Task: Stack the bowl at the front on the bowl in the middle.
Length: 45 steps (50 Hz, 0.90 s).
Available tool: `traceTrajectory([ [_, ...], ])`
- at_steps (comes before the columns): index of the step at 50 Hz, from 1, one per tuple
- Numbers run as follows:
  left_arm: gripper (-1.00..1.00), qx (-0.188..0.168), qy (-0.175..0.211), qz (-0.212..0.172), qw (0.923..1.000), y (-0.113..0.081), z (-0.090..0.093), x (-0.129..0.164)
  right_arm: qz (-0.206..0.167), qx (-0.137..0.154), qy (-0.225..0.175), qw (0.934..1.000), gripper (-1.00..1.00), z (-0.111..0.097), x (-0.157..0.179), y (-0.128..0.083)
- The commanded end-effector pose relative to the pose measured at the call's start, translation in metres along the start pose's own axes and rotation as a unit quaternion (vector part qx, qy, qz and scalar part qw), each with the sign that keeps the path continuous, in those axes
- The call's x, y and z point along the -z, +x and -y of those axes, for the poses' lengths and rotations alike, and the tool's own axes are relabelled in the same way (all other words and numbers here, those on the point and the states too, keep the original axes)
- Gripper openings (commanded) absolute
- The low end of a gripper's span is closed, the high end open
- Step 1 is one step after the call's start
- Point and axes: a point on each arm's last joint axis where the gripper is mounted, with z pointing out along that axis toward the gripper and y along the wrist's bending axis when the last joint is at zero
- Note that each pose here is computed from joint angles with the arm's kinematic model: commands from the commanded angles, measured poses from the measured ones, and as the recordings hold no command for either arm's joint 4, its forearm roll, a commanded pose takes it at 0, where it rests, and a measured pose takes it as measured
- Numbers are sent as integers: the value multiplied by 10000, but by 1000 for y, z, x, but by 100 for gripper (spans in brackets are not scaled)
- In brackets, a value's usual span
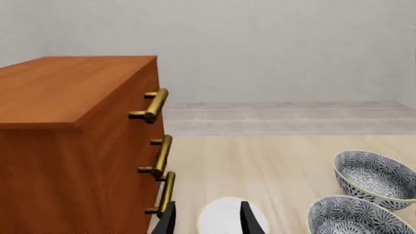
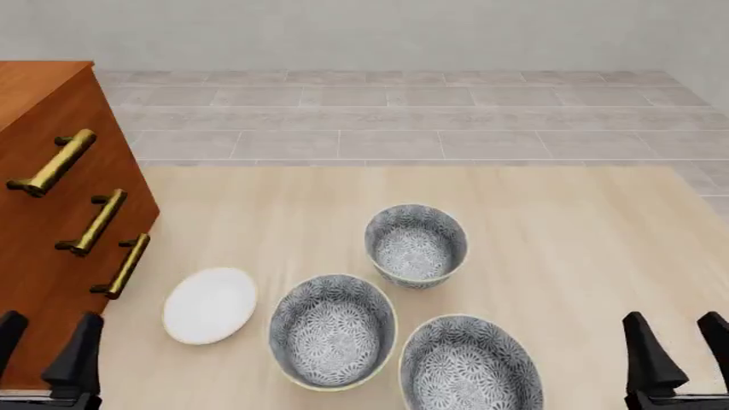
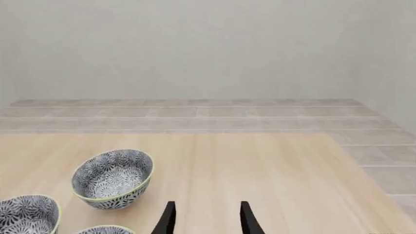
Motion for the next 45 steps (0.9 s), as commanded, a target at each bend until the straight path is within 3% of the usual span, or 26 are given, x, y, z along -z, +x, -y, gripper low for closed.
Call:
traceTrajectory([
  [1, 100, 53, 53, -65, 10000, 3, 1, -1, -13, -22, -3, 10000, 100, 0, 1, -1],
  [12, 100, 52, 38, -127, 9999, 4, 0, -1, -108, -28, -95, 9999, 100, -1, -5, -1],
  [15, 100, 14, 32, -143, 9999, 5, 0, -1, -255, -65, -220, 9994, 100, -3, -14, -2],
  [19, 100, -10, 53, -158, 9999, 5, 1, -1, -713, -145, -506, 9961, 100, -10, -38, -3],
  [23, 100, -42, 69, -180, 9998, 5, 1, -2, -1362, -116, -740, 9878, 100, -20, -73, -3],
  [24, 100, -60, 64, -171, 9998, 5, 1, -1, -1487, -234, -813, 9852, 100, -24, -77, -3],
  [34, 100, -80, 108, -164, 9998, 5, 1, -1, -2252, -261, -1006, 9687, 100, -36, -102, -1],
  [41, 100, -85, 157, -181, 9997, 6, 2, -1, -2558, -215, -1126, 9599, 100, -46, -119, -5],
  [45, 100, -81, 141, -172, 9997, 5, 2, -2, -2981, -243, -1274, 9457, 100, -60, -137, 6],
])
